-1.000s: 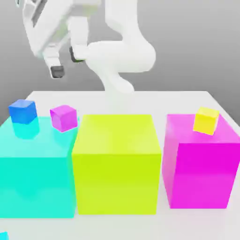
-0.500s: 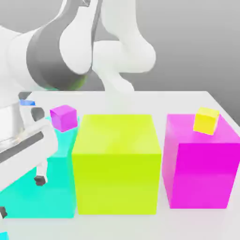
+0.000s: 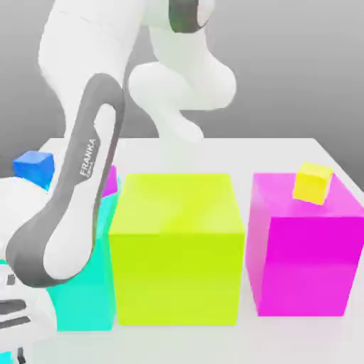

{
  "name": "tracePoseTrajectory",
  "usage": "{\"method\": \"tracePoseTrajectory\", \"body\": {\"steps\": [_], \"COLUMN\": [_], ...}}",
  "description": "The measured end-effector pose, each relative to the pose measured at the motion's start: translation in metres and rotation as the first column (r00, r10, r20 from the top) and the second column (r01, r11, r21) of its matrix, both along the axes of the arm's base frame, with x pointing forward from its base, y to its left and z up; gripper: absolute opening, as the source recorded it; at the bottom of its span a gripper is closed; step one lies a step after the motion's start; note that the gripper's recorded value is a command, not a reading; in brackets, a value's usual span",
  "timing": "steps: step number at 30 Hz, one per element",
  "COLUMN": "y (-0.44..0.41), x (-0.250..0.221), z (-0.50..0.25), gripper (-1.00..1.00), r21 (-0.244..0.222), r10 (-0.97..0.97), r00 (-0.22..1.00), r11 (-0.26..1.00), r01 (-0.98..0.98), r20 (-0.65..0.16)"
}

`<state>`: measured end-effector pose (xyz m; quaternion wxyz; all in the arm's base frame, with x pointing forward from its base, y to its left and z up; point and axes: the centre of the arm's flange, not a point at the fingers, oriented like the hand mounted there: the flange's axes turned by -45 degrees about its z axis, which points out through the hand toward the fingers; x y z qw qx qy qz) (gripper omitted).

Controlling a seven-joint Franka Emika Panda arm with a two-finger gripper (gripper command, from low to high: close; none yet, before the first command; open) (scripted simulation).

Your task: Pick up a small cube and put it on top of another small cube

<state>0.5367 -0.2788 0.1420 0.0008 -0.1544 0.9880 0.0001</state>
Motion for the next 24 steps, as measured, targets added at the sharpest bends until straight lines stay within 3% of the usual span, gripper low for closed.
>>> {"method": "tracePoseTrajectory", "body": {"steps": [4, 8, 14, 17, 24], "y": [0.000, 0.000, 0.013, 0.020, 0.037], "x": [0.000, 0.000, -0.003, -0.008, -0.034], "z": [-0.009, 0.041, 0.078, 0.103, 0.172], "gripper": [-1.00, -1.00, -1.00, -1.00, -1.00], "r21": [-0.002, 0.000, 0.132, 0.171, 0.155], "r10": [-0.003, 0.001, 0.269, 0.415, 0.696], "r00": [1.000, 1.000, 0.962, 0.904, 0.682], "r11": [1.000, 1.000, 0.953, 0.888, 0.666], "r01": [0.003, -0.001, -0.273, -0.426, -0.730], "r20": [0.000, 0.000, 0.046, 0.102, 0.225]}}
